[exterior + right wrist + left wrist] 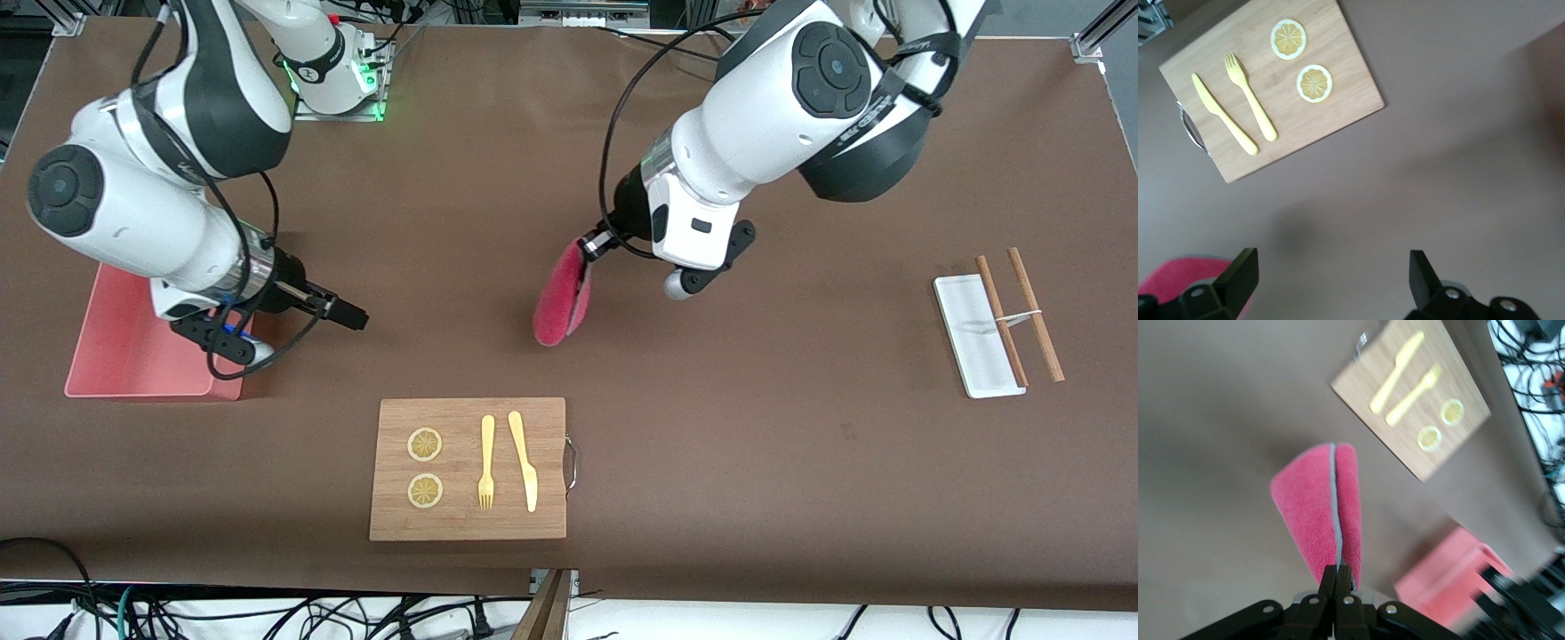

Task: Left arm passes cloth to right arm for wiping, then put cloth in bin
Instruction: 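Carry the cloth with the left gripper while the right gripper approaches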

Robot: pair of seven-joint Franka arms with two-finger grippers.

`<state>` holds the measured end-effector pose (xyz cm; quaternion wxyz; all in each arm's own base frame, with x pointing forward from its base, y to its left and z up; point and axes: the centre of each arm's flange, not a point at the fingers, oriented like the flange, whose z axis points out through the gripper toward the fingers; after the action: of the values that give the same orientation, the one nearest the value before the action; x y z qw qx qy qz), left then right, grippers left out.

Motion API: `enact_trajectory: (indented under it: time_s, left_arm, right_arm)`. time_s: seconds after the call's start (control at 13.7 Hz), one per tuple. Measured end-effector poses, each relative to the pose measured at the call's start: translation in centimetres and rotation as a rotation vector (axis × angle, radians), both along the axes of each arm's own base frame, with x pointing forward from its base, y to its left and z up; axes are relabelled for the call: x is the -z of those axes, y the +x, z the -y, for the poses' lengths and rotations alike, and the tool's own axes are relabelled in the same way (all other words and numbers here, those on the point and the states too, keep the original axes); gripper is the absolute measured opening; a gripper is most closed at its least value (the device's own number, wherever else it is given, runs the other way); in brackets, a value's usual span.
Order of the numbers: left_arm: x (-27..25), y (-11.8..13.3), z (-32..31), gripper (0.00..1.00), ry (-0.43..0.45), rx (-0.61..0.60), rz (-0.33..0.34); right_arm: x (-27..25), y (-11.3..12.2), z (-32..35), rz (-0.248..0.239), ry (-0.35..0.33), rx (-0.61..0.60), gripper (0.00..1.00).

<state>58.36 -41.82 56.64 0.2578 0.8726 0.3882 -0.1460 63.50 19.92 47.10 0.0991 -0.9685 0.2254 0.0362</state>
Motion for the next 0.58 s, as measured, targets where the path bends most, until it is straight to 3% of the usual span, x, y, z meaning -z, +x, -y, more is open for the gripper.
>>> enact_trajectory:
  time_s: [0.29, 0.58]
  left_arm:
    - [-1.5, 1.0, 0.8, 0.02, -0.257, -0.119, -0.087]
    - [-1.9, 0.5, 3.7, 0.02, -0.372, -0.185, -0.061]
  right_arm:
    - [1.5, 0.4, -3.1, 0.017, 0.029, 0.112, 1.00]
    - [2.0, 0.5, -5.2, 0.032, 0.061, 0.193, 1.00]
